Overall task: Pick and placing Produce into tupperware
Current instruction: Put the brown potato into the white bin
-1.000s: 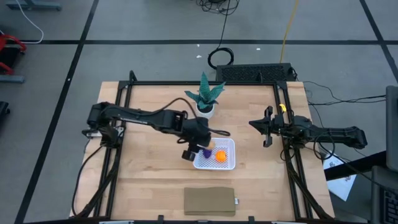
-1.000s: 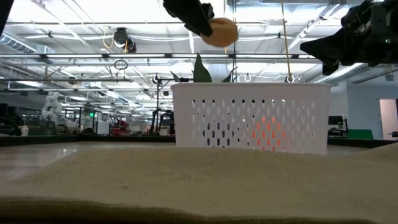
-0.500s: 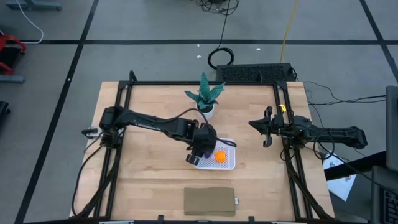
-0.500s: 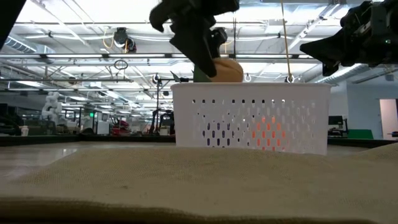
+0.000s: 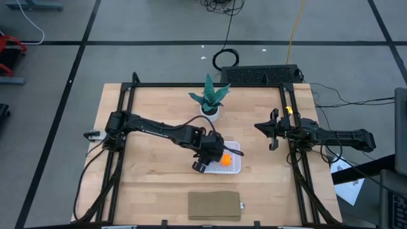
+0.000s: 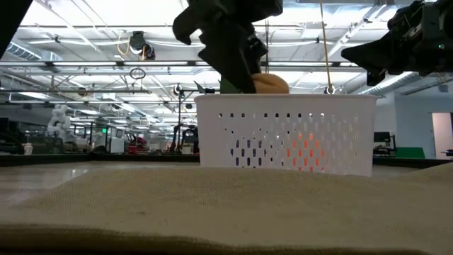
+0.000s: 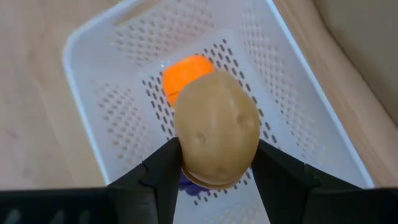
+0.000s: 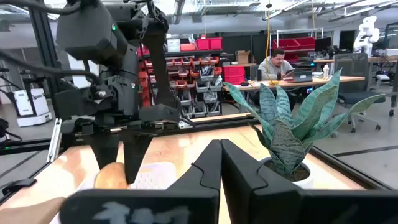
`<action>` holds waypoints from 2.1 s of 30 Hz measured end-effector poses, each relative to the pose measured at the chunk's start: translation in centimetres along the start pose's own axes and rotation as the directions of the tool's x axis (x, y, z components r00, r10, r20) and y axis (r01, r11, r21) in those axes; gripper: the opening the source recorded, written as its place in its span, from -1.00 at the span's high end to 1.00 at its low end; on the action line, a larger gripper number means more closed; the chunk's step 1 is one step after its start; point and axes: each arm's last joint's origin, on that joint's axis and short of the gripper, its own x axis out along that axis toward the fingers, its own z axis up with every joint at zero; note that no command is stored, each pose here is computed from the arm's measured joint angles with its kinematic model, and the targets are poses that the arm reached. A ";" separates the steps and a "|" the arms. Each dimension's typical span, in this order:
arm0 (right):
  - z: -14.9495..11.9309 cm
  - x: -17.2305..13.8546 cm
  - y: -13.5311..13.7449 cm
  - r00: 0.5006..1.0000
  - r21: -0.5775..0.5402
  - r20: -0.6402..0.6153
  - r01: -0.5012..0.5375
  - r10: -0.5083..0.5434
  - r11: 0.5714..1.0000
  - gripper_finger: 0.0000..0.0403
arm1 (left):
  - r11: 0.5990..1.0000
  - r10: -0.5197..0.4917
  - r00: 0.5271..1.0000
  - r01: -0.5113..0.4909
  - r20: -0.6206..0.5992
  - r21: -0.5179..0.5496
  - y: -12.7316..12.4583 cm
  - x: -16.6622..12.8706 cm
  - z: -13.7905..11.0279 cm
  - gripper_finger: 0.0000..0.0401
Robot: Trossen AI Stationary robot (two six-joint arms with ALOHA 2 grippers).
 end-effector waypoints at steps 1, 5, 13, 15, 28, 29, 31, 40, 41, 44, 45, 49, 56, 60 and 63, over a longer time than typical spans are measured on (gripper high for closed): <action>0.0 0.0 0.0 1.000 0.000 0.000 0.000 0.000 1.000 1.00 | 1.000 -0.004 1.000 0.004 -0.007 0.009 -0.1 0.1 -0.1 0.11; 0.0 0.0 0.0 1.000 0.000 -0.001 0.000 0.000 1.000 1.00 | 1.000 -0.005 1.000 0.006 -0.009 0.031 -0.1 1.1 -0.1 0.11; -0.1 0.1 0.0 1.000 0.001 -0.009 0.001 -0.001 1.000 1.00 | 0.999 -0.012 1.000 0.013 -0.011 0.044 0.1 2.5 -0.2 0.11; -0.1 0.1 0.0 1.000 0.001 -0.015 0.001 -0.001 1.000 1.00 | 0.999 -0.014 1.000 0.014 -0.007 0.051 0.1 2.5 -0.2 0.11; -0.2 0.1 0.0 1.000 0.001 -0.016 0.002 -0.002 1.000 1.00 | 0.994 -0.074 0.996 0.077 -0.045 0.072 -0.1 4.2 -0.8 0.11; -0.1 0.1 0.0 1.000 0.001 -0.015 0.001 -0.001 1.000 1.00 | 0.994 -0.079 0.995 0.083 -0.059 0.070 -0.2 4.5 -0.9 0.11; -0.2 0.1 0.0 1.000 0.001 -0.019 0.002 -0.002 1.000 1.00 | 0.994 -0.080 0.995 0.084 -0.061 0.070 -0.2 4.9 -1.0 0.11; -0.2 0.2 0.0 1.000 0.000 -0.025 0.002 -0.002 1.000 1.00 | 0.991 -0.104 0.990 0.112 -0.100 0.075 -0.3 6.0 -1.5 0.11; -0.2 0.2 0.0 1.000 0.000 -0.025 0.002 -0.002 1.000 1.00 | 0.990 -0.105 0.989 0.114 -0.106 0.078 -0.3 6.1 -1.6 0.11; -0.2 0.2 0.0 1.000 0.000 -0.025 0.002 -0.002 1.000 1.00 | 0.989 -0.114 0.985 0.124 -0.127 0.077 -0.4 6.8 -1.9 0.11; -0.2 0.2 0.0 1.000 0.000 -0.025 0.002 -0.002 1.000 1.00 | 0.989 -0.113 0.986 0.123 -0.125 0.082 -0.4 6.8 -1.8 0.11; -0.3 0.2 0.0 1.000 -0.001 -0.026 0.002 -0.002 1.000 1.00 | 0.988 -0.115 0.985 0.126 -0.130 0.084 -0.4 6.8 -1.9 0.11; -0.3 0.2 0.0 1.000 -0.003 -0.026 0.002 -0.002 1.000 1.00 | 0.989 -0.114 0.985 0.125 -0.129 0.084 -0.4 6.8 -1.9 0.10; -0.3 0.2 0.0 1.000 -0.003 -0.026 0.002 -0.002 1.000 1.00 | 0.987 -0.137 0.983 0.146 -0.119 0.070 -0.5 6.7 -1.8 0.10; -0.3 0.2 0.0 1.000 -0.003 -0.026 0.002 -0.002 1.000 1.00 | 0.986 -0.151 0.982 0.158 -0.113 0.053 -0.5 6.7 -1.8 0.07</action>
